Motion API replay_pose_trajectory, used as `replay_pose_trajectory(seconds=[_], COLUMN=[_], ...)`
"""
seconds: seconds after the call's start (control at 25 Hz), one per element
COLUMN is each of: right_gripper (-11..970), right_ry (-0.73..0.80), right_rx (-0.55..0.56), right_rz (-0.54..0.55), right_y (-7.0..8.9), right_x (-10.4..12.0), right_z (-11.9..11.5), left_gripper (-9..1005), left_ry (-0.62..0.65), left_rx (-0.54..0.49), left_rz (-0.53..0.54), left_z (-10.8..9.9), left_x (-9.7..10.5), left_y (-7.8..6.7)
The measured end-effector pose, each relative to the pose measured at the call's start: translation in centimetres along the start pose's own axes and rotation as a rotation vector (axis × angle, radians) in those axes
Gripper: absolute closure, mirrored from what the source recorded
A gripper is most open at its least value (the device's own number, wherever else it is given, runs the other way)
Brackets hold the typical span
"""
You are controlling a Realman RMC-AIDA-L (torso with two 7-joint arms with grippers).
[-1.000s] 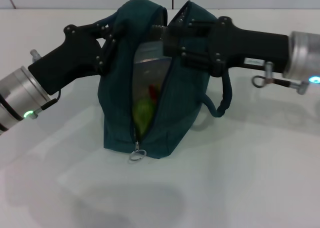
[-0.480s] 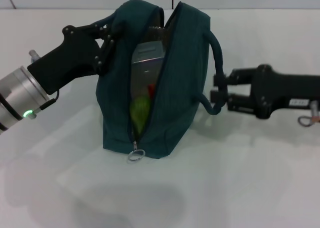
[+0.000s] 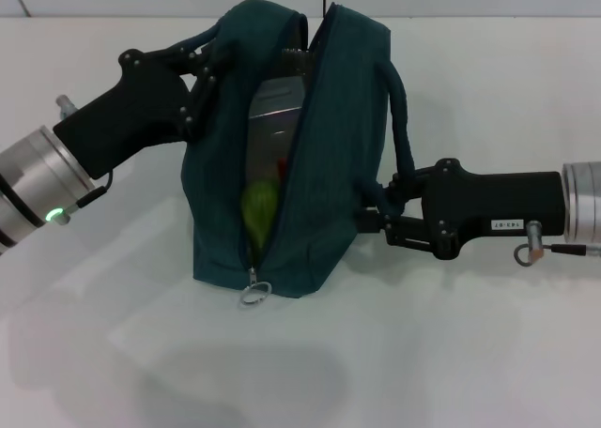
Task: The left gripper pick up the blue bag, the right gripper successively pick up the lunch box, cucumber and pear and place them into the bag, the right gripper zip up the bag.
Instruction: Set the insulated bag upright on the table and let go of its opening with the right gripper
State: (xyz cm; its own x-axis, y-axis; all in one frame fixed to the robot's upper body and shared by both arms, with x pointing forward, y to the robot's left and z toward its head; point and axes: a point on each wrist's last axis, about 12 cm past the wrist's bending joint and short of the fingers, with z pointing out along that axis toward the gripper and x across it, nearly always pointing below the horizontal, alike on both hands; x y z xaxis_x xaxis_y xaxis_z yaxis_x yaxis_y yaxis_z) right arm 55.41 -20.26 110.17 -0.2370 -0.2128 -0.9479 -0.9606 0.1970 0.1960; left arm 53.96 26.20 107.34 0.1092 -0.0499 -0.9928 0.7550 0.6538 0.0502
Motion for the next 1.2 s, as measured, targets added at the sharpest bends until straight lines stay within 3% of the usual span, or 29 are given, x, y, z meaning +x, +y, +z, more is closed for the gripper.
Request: replay_pose_trajectory(seconds=[0.4, 0.84, 1.04, 1.2], right_gripper=[886, 890, 891, 890], right_ry=[-0.080, -0.179, -0.196, -0.228], right_rx=[0.070, 0.058, 0.052, 0.044], right_rz=[-0.023, -0.089, -0.102, -0.136], right_y=[0.3, 1.0, 1.2, 1.4], right_x=[0.8, 0.6, 0.4, 0.1], right_z=[-1.4, -2.0, -2.0, -2.1], left_gripper=[952, 913, 641, 462], left_ry=[-0.045, -0.075, -0.146, -0.146], left_rx=[-0.027, -0.038, -0.064, -0.015], left_rz=[-0.076, -0.141, -0.235, -0.332], left_z=[-1.0, -2.4, -3.2, -4.3], left_x=[0.2, 0.8, 0.4, -0.3], left_y=[-0.5, -1.7, -1.7, -1.2])
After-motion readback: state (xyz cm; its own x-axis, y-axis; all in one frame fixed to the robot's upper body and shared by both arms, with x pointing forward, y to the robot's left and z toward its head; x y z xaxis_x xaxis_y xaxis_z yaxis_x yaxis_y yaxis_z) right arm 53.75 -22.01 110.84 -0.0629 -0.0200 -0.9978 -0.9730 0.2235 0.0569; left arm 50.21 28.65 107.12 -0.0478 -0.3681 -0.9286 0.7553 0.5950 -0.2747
